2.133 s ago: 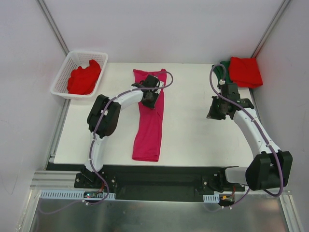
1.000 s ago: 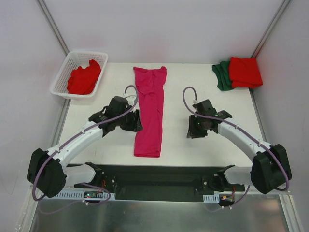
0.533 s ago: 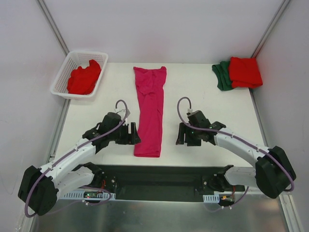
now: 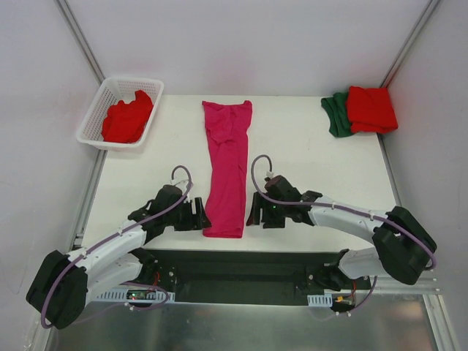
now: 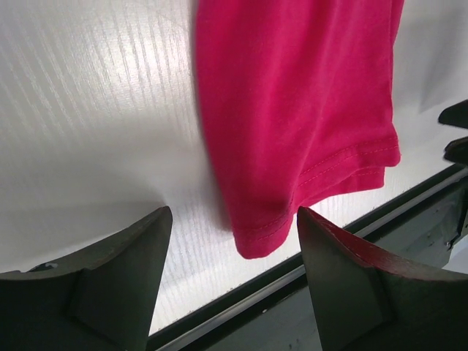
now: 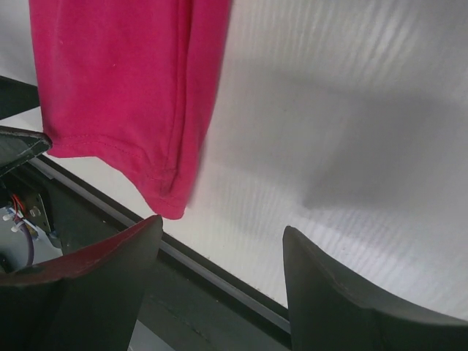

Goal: Fold and stack the t-shirts
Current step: Grab the bottom of the folded rectangular tshirt with both arms

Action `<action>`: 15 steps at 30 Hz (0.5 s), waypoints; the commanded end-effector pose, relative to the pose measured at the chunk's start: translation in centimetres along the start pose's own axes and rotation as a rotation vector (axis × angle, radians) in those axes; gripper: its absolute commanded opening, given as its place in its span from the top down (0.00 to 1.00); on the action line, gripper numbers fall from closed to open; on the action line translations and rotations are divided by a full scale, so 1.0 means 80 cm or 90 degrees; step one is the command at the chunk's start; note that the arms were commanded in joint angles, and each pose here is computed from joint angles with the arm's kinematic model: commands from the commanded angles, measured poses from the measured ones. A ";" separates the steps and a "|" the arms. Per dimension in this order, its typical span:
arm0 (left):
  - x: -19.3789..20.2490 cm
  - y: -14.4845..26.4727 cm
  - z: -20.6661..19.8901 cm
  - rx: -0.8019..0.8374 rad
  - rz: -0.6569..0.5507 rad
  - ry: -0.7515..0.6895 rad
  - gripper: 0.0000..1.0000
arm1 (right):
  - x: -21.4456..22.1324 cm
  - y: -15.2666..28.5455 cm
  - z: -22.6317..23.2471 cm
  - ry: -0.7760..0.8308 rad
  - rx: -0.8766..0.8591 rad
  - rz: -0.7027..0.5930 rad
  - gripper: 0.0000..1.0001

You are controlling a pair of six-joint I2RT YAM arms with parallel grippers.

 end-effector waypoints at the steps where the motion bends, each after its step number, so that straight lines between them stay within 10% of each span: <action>1: 0.002 -0.006 0.002 0.010 -0.012 0.012 0.30 | 0.002 -0.006 0.030 -0.019 -0.032 -0.013 0.31; 15: 0.007 -0.014 0.004 0.025 -0.001 0.005 0.31 | 0.033 -0.054 0.041 -0.071 -0.086 0.028 0.31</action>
Point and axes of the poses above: each gripper's point midway between its finger pads, its own y axis back along the fingers, its own z axis along the line the jaws close on, x = y × z, the point moved 8 cm from there along y, back along the fingers, and after that the axes turned 4 degrees about y, right-handed, at the moved point
